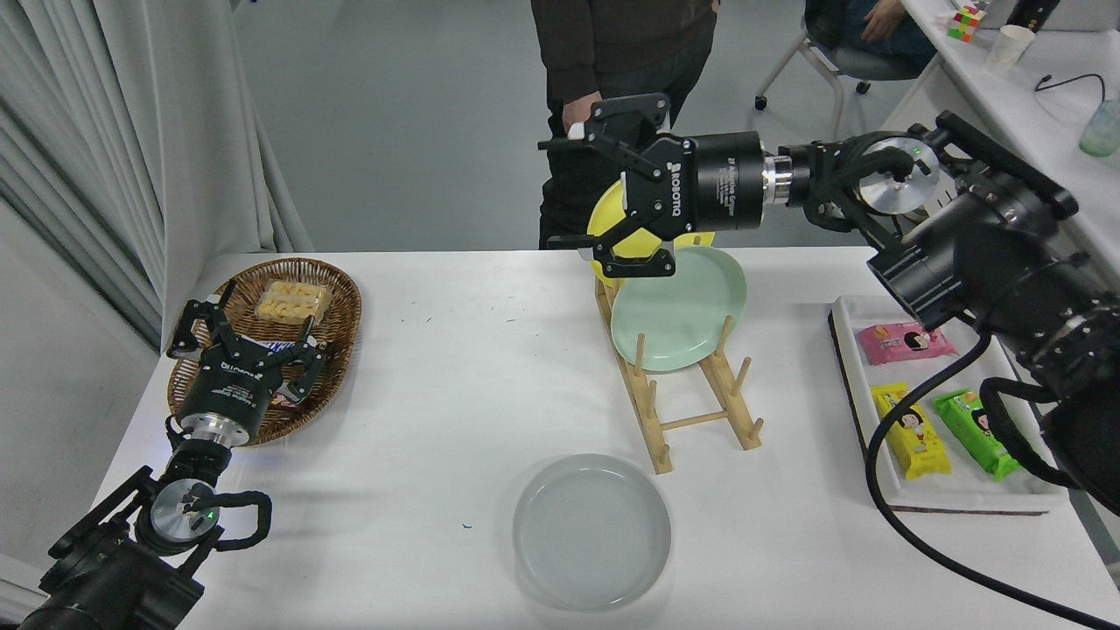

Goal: Place the plate on the table

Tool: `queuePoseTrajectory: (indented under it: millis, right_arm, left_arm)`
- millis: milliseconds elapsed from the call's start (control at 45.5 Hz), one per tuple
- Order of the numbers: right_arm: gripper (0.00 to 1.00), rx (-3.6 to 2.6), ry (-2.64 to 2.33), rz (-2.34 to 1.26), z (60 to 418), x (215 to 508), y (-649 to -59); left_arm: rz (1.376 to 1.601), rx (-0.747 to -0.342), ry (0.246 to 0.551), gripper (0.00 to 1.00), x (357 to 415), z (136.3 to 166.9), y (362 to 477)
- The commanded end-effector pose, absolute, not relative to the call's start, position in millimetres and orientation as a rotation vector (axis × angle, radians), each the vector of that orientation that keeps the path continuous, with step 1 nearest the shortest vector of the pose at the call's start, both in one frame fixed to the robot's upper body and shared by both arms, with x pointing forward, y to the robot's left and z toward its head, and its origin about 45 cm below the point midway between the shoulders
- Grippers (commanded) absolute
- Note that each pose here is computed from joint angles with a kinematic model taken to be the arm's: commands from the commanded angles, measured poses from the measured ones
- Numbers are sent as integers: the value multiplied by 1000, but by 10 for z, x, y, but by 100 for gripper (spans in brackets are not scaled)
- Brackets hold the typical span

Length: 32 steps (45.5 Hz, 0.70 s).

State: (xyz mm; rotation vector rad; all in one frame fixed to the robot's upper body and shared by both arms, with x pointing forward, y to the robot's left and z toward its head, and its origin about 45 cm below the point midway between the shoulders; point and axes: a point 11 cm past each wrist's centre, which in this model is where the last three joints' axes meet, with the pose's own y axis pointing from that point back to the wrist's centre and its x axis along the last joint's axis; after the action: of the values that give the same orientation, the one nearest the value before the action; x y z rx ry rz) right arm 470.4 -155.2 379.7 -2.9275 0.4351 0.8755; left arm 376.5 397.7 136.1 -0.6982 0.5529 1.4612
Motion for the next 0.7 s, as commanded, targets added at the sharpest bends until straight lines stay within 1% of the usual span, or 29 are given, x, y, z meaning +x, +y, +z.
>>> queuePoseTrajectory:
  millis: [0,176,374,505,681]
  right_arm:
    - [100,-2685,604,759,3875,4821,-2164]
    - [100,-2593,784,651,3913,4871,-2658]
    - [100,-2594,1051,434,3952,4904,-3208]
    - [100,-2546,1239,327,3799,4958,-3520]
    - [100,-2528,1324,364,3408,4837,-3723]
  left_arm:
    - [1461,-698,553,98,3765,1361,3977]
    - [1461,-698,553,98,3765,1361,3977]
    - [1461,-698,553,98,3765,1361,3977]
    - [1461,-698,553,98,3765,1361,3977]
    - [1461,-698,553,98,3765,1361,3977]
